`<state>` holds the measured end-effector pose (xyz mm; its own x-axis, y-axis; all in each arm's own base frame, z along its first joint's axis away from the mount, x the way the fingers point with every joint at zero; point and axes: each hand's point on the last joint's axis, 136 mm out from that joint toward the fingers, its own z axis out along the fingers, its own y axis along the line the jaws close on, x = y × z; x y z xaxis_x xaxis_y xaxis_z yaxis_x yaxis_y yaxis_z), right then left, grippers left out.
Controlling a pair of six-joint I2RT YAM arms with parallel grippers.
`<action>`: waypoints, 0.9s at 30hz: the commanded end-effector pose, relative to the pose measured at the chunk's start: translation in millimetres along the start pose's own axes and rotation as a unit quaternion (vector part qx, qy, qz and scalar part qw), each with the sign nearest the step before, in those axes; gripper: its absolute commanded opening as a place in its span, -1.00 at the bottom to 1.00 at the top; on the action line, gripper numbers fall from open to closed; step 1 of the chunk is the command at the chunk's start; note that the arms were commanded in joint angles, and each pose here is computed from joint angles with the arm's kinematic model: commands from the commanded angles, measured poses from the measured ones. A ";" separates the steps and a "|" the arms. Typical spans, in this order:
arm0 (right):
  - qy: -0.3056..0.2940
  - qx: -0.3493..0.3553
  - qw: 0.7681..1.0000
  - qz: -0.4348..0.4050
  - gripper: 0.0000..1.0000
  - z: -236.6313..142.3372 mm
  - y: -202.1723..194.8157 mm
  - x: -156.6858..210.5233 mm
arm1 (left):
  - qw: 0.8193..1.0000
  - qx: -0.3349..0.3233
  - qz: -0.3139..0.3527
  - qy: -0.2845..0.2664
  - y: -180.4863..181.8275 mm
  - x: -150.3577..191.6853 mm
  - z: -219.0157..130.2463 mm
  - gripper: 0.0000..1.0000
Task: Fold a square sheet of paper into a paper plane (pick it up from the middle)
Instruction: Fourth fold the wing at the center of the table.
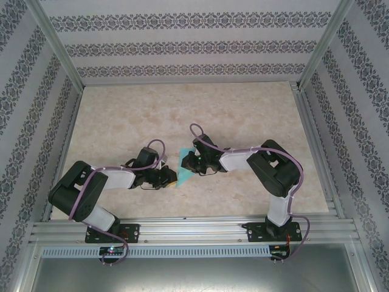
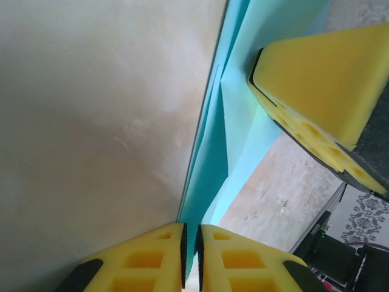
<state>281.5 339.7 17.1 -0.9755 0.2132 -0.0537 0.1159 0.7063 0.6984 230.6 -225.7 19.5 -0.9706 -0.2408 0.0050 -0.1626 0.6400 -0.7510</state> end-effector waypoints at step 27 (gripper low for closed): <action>0.026 0.060 0.998 0.004 -0.71 12.1 -31.8 18.4 | 0.999 -0.025 0.037 -0.001 -7.8 0.3 -8.1 -0.22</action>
<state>281.1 342.5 16.6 -0.9765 0.2090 -0.0525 0.1148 0.7106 0.6942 228.2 -222.2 26.4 -0.9763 -0.2154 -0.0216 -0.1336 0.6780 -0.7228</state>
